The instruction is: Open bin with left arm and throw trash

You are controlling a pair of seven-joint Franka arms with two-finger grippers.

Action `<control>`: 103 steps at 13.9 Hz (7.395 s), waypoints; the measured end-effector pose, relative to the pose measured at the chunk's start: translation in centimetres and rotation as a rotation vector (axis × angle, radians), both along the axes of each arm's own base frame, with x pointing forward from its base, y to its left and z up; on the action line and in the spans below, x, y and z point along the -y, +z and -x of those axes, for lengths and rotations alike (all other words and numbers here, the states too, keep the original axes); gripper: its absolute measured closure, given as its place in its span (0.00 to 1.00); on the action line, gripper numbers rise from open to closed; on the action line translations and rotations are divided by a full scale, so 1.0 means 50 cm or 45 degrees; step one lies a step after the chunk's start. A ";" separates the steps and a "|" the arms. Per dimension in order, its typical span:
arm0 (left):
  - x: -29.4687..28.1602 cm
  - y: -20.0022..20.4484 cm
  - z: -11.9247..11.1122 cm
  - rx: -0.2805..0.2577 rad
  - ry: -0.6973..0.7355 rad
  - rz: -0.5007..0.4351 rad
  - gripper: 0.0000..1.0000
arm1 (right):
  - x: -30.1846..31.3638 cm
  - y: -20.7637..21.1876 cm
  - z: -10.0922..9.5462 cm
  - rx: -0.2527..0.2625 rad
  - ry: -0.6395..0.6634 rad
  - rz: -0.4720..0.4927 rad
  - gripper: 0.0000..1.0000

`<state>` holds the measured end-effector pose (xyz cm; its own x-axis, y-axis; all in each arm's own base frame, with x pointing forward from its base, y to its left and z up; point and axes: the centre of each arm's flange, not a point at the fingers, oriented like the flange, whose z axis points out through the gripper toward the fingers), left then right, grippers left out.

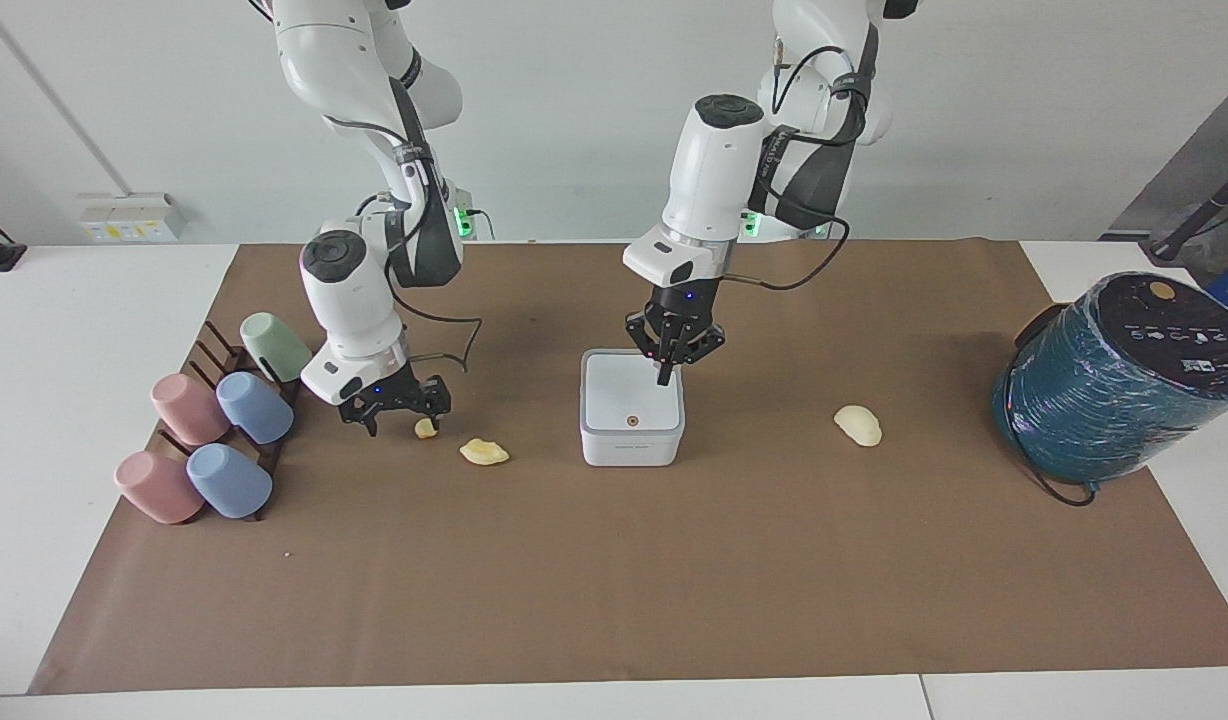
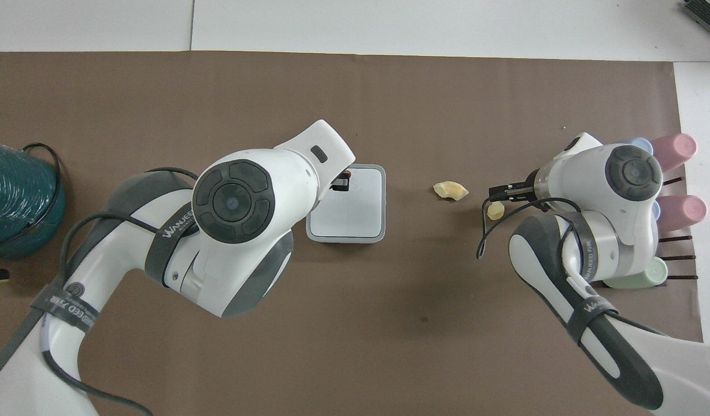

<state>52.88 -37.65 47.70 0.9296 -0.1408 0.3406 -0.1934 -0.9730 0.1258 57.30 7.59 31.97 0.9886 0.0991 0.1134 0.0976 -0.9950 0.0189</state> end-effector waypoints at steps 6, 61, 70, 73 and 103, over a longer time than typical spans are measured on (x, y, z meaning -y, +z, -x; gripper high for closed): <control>0.030 -0.072 -0.036 0.023 0.018 0.037 0.99 | -0.012 -0.045 0.031 0.011 0.015 -0.007 0.04; -0.600 -0.319 -0.056 -0.261 0.510 -0.136 0.74 | -0.295 0.307 -0.063 0.143 -0.282 -0.347 0.00; -0.364 -0.135 -0.075 -0.158 0.278 -0.120 0.89 | -0.143 0.118 -0.059 0.053 0.716 -0.101 0.00; -0.254 -0.066 -0.059 -0.137 0.266 -0.086 0.89 | -0.154 0.052 -0.071 0.082 0.846 -0.075 0.00; -0.455 0.101 -0.024 -0.204 0.141 -0.197 0.00 | -0.416 0.252 -0.044 0.051 0.251 -0.364 0.92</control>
<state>54.09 -14.91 52.74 0.9827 -0.0741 0.1699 -0.0742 -0.9972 -0.0060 59.47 28.37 44.59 0.9478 0.2461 0.2027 0.2932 -0.9227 -0.2504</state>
